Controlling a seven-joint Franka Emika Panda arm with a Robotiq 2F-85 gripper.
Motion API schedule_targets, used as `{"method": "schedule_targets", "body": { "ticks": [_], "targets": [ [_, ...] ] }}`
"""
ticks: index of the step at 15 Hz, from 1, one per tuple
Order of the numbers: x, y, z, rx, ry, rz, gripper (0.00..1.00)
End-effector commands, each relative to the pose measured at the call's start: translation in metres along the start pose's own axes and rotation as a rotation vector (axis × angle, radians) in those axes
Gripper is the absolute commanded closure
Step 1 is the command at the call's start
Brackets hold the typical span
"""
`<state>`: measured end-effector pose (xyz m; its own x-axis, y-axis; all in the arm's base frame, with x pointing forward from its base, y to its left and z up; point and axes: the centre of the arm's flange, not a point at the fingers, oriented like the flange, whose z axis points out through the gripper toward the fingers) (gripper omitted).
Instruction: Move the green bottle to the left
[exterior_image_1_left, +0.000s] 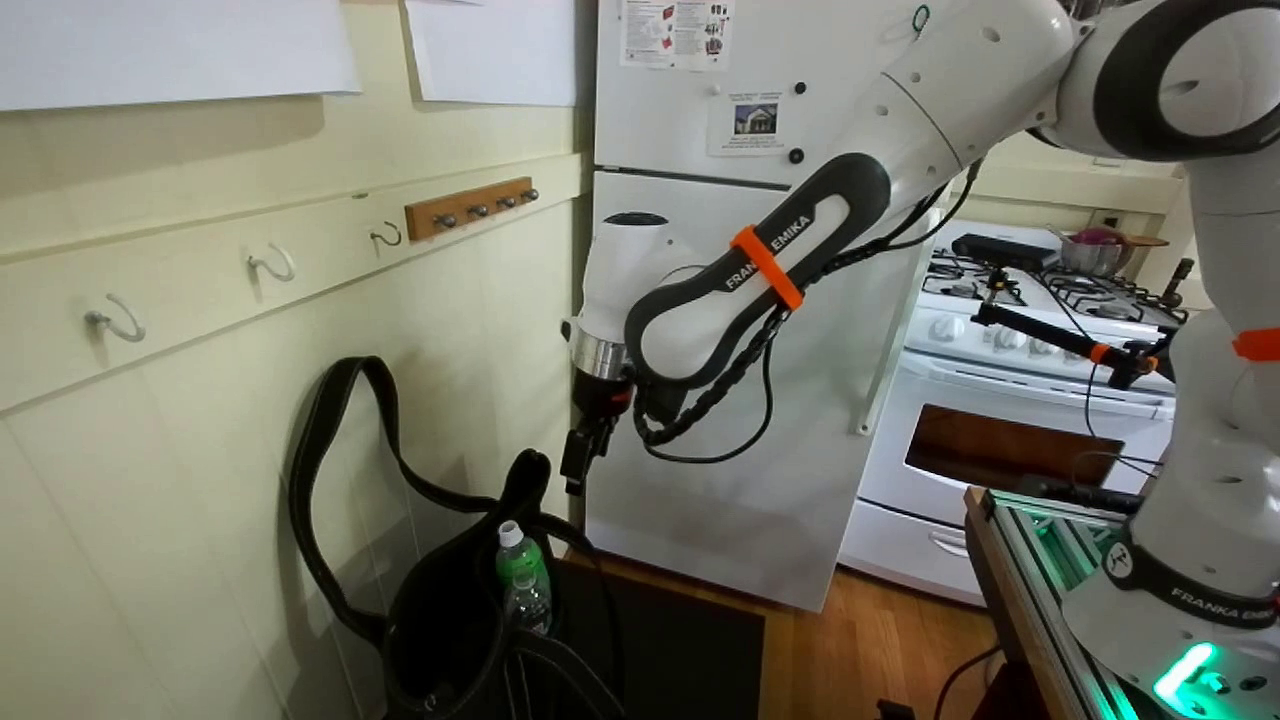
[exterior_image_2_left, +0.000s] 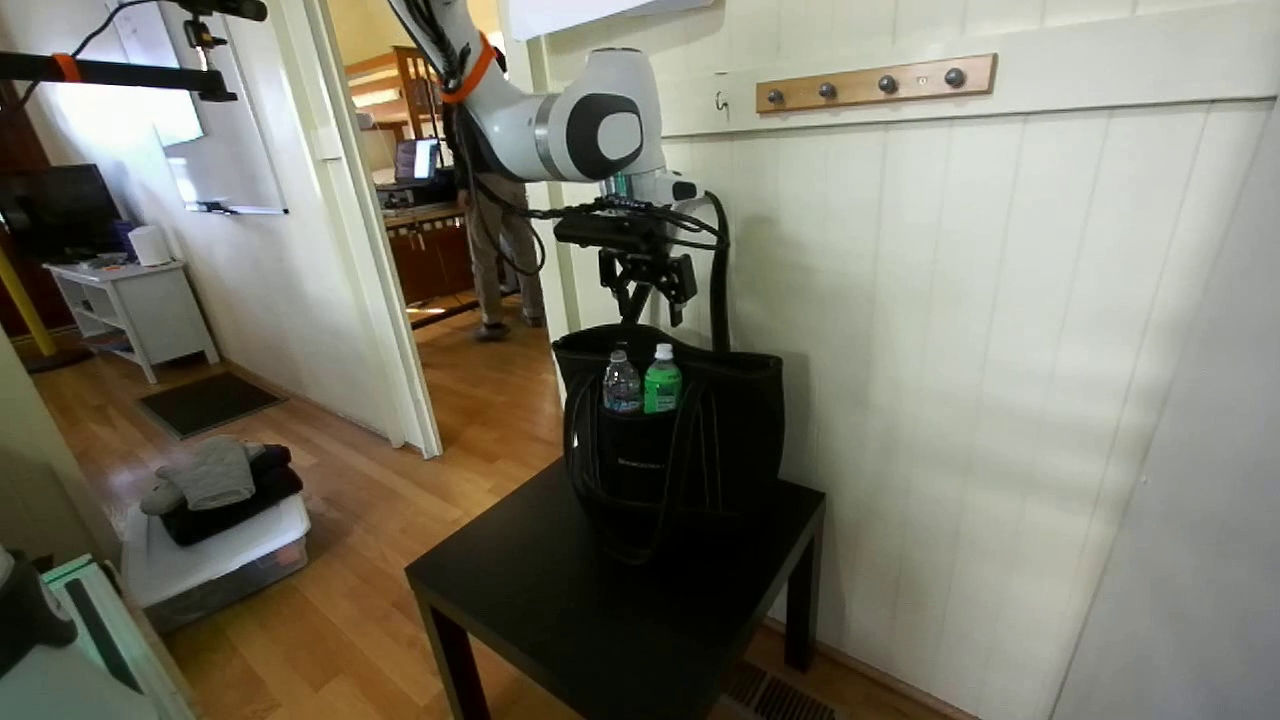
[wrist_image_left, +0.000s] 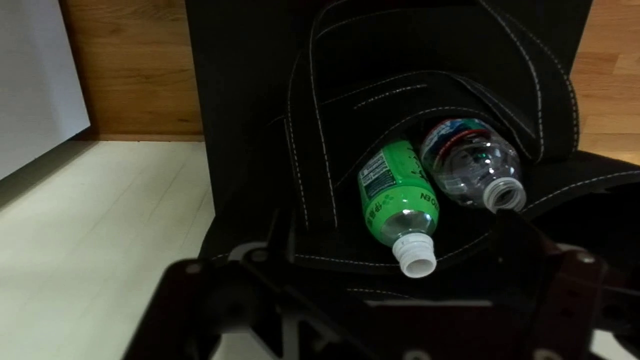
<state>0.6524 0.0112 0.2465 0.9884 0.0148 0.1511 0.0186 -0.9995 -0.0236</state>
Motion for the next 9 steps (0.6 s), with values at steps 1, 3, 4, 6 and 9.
{"method": "schedule_targets", "body": {
  "ticks": [1,3,4,6,9],
  "targets": [
    [0.044,0.003,0.03,0.02,-0.087,-0.043,0.0],
    [0.056,0.0,0.04,0.022,-0.125,-0.078,0.0],
    [0.061,-0.002,0.044,0.027,-0.137,-0.095,0.0],
    [0.068,-0.008,0.053,0.033,-0.146,-0.13,0.0],
    [0.074,-0.018,0.07,0.037,-0.115,-0.173,0.0]
  ]
}}
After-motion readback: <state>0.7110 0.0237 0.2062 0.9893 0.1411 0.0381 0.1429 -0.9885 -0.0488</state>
